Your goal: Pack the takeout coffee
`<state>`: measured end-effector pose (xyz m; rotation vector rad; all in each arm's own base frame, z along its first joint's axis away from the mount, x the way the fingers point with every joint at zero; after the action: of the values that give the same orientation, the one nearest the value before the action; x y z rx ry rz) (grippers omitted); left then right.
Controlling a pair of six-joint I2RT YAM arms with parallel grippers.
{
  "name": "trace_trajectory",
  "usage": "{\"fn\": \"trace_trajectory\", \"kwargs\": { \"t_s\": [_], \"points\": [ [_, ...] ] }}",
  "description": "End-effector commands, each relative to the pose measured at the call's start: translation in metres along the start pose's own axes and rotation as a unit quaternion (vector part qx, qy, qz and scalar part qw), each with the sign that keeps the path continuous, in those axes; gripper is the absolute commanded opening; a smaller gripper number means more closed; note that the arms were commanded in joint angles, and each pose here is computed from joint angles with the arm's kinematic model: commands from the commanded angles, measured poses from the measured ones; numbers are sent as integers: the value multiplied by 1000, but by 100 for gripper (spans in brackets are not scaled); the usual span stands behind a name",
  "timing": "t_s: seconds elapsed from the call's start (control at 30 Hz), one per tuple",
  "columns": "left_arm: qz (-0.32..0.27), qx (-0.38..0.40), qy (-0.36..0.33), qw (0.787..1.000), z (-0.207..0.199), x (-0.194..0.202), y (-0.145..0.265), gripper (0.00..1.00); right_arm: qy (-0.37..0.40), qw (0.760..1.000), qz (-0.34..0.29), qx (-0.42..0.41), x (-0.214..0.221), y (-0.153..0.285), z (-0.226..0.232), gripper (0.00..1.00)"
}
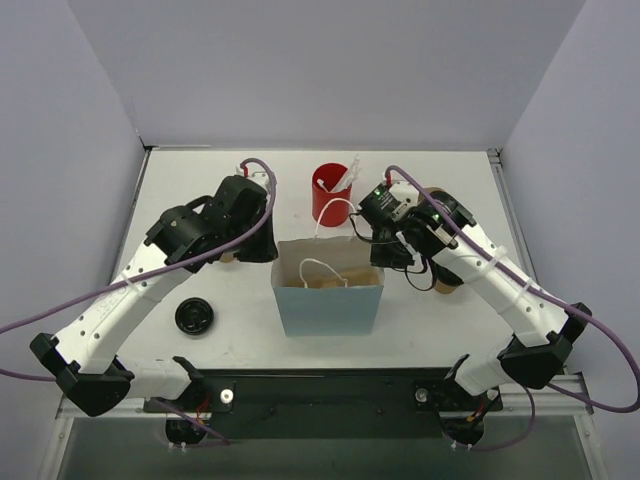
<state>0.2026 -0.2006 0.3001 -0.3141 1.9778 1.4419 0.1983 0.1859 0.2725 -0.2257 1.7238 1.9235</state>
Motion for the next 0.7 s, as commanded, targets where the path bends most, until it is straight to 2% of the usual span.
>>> {"fn": "trace_trajectory", "kwargs": {
  "t_s": [0.0, 0.13, 0.27, 0.37, 0.4, 0.43, 0.47, 0.5, 0.53, 0.6, 0.67],
  "points": [
    [-24, -3, -12, 1000, 0, -14, 20, 1, 9, 1000, -20, -12, -15, 17, -1, 2],
    [-53, -2, -5, 999, -2, -32, 34, 0, 5, 999, -34, -24, -26, 29, 5, 0],
    [-16, -16, -4, 1000, 4, -10, 8, 0, 10, 999, -30, -7, -22, 16, 1, 0],
    [-9, -12, 1, 1000, 4, -7, -2, 0, 11, 1000, -16, 11, -13, -5, -5, 0],
    [-19, -8, 3, 1000, 2, -14, 3, 0, 12, 1000, -12, 16, -10, -8, -6, 1],
    [-20, -9, 1, 1000, 1, -17, 6, 0, 10, 1000, -14, 16, -11, -8, -6, 9],
    [-12, -15, -3, 1000, 2, -18, 7, 0, 8, 1000, -17, 17, -12, -7, -7, 13],
    [-26, -11, -3, 1000, 0, -27, 17, 3, 3, 1000, -21, 15, -14, -6, -7, 15],
    [-29, -11, -7, 1000, 0, -30, 21, 11, -1, 1000, -25, 12, -15, -3, -9, 18],
    [-25, -14, -9, 1000, 0, -31, 25, 31, -5, 1000, -27, 11, -17, -2, -10, 20],
    [-27, -6, -8, 1000, -2, -31, 29, 38, -5, 1000, -27, 11, -19, -2, -11, 20]
  ]
}}
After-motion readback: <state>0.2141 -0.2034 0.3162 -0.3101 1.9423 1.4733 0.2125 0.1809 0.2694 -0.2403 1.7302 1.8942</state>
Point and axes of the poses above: each gripper's point midway between its finger pads, its own y axis back along the fingers, its own z axis along the line the jaws close on, x = y × z, the point moved 3 cm from there along y, back along the fingers, and after that the axes turned 12 degrees about -y, right-handed, at the moved point
